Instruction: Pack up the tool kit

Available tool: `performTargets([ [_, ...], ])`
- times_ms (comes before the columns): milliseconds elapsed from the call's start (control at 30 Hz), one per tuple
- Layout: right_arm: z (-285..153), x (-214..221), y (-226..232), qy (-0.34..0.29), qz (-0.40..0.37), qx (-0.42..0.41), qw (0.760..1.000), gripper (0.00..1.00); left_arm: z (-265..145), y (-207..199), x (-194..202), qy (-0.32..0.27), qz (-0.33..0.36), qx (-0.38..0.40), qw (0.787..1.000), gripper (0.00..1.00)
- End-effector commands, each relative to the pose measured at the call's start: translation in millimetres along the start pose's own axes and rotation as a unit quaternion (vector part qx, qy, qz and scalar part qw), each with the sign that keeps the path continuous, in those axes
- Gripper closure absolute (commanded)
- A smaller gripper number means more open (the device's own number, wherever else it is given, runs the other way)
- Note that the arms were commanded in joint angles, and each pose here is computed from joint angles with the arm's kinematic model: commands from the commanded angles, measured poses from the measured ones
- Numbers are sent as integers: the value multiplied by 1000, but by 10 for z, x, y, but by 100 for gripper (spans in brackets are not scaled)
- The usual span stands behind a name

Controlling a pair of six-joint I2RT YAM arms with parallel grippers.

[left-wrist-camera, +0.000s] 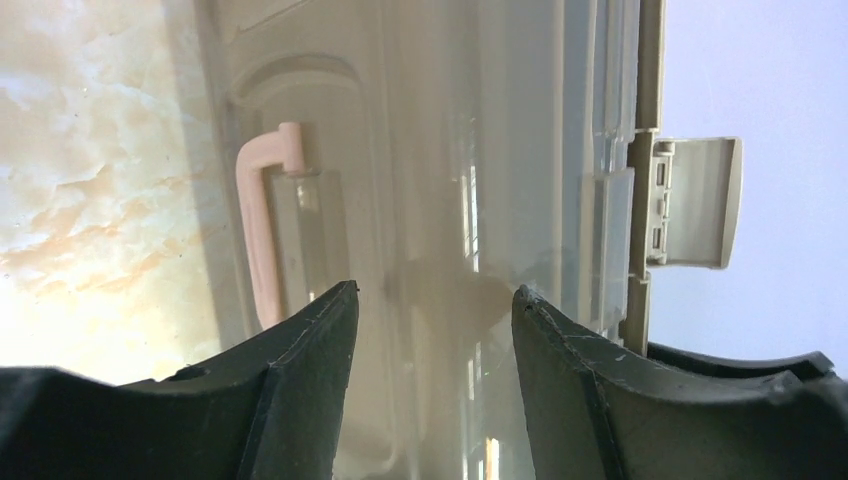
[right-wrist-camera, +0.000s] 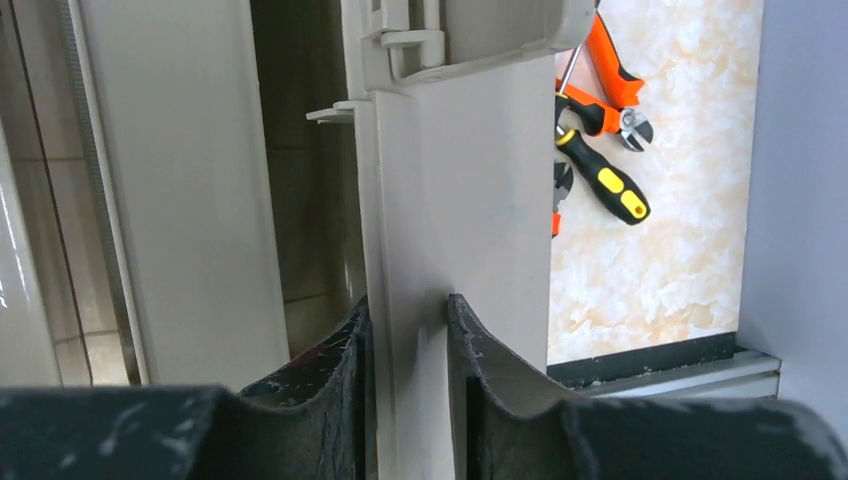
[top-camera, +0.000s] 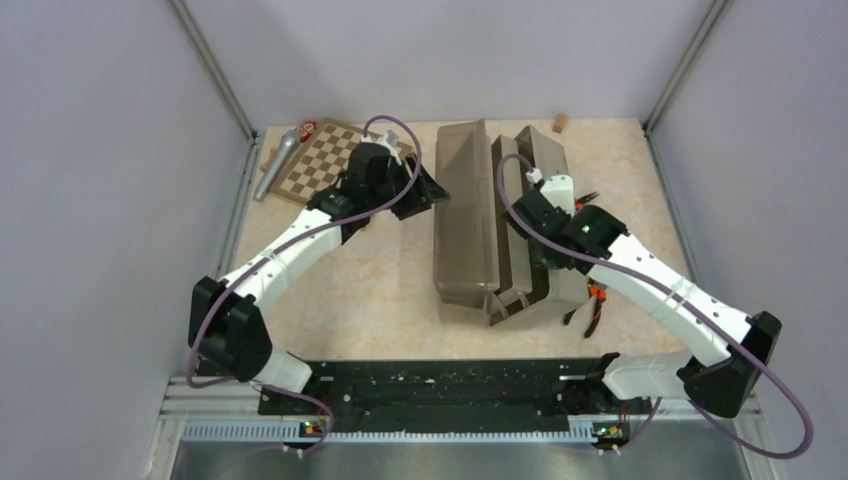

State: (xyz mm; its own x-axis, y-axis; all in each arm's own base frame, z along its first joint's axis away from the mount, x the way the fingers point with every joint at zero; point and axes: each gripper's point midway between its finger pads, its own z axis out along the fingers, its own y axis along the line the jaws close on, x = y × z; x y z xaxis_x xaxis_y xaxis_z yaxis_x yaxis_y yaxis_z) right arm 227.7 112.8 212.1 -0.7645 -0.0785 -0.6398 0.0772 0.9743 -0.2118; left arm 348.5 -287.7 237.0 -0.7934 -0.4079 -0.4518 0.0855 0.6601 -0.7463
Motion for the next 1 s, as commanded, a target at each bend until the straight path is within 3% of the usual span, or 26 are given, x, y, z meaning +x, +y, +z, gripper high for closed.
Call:
performTargets([
  [0,120,-5,262,8,35,-68,997,81,-221,90,-98,-31,9,-6,999,37],
  [100,81,-58,466,0,36,-125,992,99,-348,228,-146,-50,2,-15,999,37],
  [433,-60,-220,1182,-28,46,-304,951,100,-1141,741,-403,-142,11,-76,987,32],
  [700,81,-305,1614,-24,57,-352,934,100,-1724,1148,-440,-189,35,-173,966,23],
  [967,459,-94,1716,6,91,-327,941,100,-2281,1359,-547,-248,85,-277,924,13],
])
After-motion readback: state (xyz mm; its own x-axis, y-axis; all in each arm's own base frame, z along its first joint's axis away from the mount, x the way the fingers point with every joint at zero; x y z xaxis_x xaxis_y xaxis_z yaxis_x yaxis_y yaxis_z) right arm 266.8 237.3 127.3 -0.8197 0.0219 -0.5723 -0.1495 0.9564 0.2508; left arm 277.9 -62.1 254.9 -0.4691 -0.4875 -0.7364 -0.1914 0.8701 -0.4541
